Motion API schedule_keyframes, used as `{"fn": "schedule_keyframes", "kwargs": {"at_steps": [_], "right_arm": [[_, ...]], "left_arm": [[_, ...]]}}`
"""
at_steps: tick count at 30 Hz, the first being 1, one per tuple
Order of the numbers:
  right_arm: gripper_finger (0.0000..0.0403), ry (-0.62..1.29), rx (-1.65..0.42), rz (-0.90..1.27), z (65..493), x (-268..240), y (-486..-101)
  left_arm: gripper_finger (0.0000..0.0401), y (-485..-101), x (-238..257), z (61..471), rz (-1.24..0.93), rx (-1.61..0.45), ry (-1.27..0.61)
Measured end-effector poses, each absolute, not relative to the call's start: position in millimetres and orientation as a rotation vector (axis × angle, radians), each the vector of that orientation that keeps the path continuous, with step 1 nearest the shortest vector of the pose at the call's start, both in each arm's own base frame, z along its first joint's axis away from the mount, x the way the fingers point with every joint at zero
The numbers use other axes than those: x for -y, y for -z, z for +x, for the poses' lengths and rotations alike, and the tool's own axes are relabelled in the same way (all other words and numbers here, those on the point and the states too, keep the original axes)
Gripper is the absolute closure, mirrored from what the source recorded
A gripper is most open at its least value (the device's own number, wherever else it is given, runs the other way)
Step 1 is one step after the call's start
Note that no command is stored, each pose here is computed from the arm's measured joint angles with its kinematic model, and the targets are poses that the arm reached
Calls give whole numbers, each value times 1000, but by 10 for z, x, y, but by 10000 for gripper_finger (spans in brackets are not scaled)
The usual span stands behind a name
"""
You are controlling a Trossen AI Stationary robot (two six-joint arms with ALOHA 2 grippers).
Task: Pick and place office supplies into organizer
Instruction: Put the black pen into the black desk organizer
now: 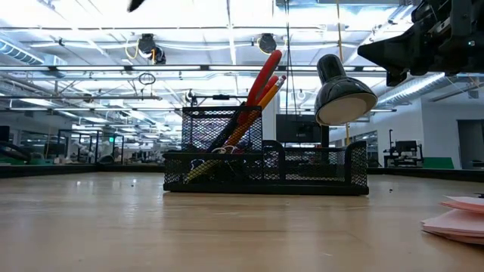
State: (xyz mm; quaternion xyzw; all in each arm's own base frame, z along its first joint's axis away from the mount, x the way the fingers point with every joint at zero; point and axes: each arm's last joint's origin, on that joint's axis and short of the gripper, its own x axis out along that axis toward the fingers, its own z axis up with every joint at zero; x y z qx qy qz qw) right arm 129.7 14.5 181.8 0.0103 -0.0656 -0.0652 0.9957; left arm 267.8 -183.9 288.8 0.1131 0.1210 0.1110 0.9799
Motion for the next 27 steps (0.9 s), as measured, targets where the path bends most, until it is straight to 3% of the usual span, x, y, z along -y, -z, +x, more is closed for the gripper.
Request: {"fn": "schedule_keyframes", "kwargs": {"at_steps": [8, 16, 27], "right_arm": [[401, 132, 134, 22, 1297, -144, -1821], [401, 134, 137, 14, 1296, -144, -1824], [401, 135, 136, 7, 1296, -144, -1823]], "left_arm": [[394, -2492, 1243, 2695, 158, 28, -68], [394, -2407, 777, 2884, 112, 52, 23], [389, -2029, 642, 3119, 124, -5, 20]]}}
